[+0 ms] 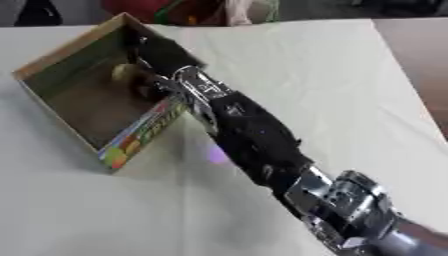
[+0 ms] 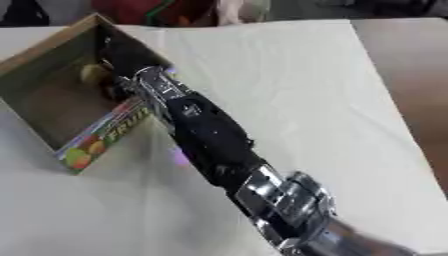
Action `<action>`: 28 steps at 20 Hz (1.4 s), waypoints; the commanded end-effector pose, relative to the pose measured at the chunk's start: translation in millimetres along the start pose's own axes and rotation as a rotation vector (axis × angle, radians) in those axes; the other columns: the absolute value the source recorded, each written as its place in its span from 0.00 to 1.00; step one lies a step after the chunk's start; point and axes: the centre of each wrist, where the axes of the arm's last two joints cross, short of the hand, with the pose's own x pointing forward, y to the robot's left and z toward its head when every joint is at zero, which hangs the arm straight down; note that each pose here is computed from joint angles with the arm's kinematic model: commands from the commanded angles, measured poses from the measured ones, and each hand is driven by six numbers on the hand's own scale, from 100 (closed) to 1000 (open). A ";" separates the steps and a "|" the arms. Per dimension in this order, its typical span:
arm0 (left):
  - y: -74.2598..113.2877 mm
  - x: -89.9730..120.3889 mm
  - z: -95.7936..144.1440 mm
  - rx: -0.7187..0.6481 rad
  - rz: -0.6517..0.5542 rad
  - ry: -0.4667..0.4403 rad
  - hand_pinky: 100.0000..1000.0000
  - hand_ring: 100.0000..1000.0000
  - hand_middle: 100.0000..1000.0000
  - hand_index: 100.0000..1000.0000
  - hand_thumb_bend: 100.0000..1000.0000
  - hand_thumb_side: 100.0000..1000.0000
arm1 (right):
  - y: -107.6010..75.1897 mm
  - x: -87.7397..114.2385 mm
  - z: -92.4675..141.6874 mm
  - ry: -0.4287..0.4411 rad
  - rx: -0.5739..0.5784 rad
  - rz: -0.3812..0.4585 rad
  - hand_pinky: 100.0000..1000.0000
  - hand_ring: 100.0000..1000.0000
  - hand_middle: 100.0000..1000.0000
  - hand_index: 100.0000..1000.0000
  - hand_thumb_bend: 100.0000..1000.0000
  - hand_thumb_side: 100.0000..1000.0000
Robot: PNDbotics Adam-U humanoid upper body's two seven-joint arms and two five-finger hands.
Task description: Pick up objects on the table and place them in the box.
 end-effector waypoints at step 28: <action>8.4 3.6 -5.1 0.019 -0.035 -0.030 0.32 0.44 0.40 0.51 0.00 0.82 | -213.9 -39.6 159.0 -0.174 -0.646 -0.516 0.61 0.77 0.74 0.85 0.00 0.50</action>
